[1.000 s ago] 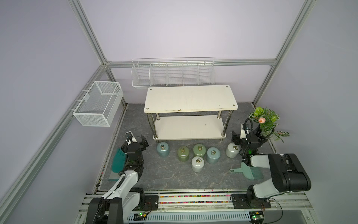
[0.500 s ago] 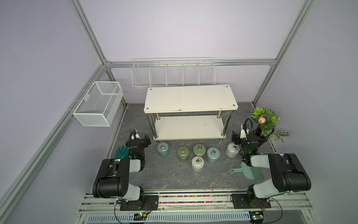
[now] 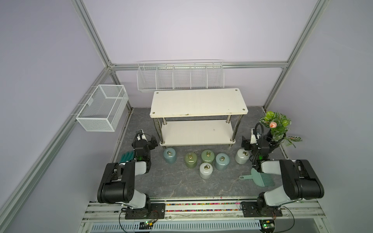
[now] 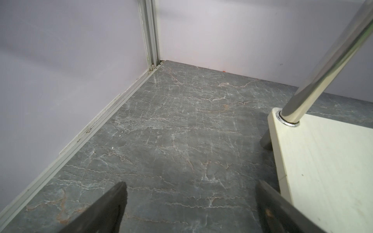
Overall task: Remove the tea canisters from the shelf
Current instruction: Reset both arms
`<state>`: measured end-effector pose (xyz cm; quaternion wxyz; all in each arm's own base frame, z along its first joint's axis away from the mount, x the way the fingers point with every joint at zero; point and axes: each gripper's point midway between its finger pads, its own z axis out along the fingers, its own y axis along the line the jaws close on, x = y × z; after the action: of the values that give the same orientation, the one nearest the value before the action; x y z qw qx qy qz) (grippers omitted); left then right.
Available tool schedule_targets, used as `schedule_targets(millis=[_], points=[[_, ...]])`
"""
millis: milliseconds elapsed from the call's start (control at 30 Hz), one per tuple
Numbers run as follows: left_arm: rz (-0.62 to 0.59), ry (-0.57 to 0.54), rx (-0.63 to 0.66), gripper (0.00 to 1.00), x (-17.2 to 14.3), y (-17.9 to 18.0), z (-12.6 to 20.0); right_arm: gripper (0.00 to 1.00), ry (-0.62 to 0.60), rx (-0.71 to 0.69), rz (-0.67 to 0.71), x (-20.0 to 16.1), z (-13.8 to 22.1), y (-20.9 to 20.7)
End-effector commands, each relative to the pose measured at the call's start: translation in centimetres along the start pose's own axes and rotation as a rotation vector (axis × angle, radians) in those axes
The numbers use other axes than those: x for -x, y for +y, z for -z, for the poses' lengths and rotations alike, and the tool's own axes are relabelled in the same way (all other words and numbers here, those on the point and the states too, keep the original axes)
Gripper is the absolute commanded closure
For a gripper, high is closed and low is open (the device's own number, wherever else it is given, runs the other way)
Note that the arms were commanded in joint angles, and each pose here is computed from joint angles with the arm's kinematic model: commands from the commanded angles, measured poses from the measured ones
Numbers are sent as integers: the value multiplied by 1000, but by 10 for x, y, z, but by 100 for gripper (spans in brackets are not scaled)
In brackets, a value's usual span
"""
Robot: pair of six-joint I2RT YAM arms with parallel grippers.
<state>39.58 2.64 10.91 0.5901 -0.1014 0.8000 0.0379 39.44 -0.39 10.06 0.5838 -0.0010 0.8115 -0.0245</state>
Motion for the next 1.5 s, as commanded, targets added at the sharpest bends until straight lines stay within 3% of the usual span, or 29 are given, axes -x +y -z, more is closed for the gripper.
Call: schedule_targets(millis=[0, 1467], points=[[-22, -1, -3, 0, 6, -1, -4, 11, 34, -7, -1, -9, -2, -3], [-39, 9, -18, 0, 5, -5, -5, 11, 38, 12, 3, -9, -3, 0]])
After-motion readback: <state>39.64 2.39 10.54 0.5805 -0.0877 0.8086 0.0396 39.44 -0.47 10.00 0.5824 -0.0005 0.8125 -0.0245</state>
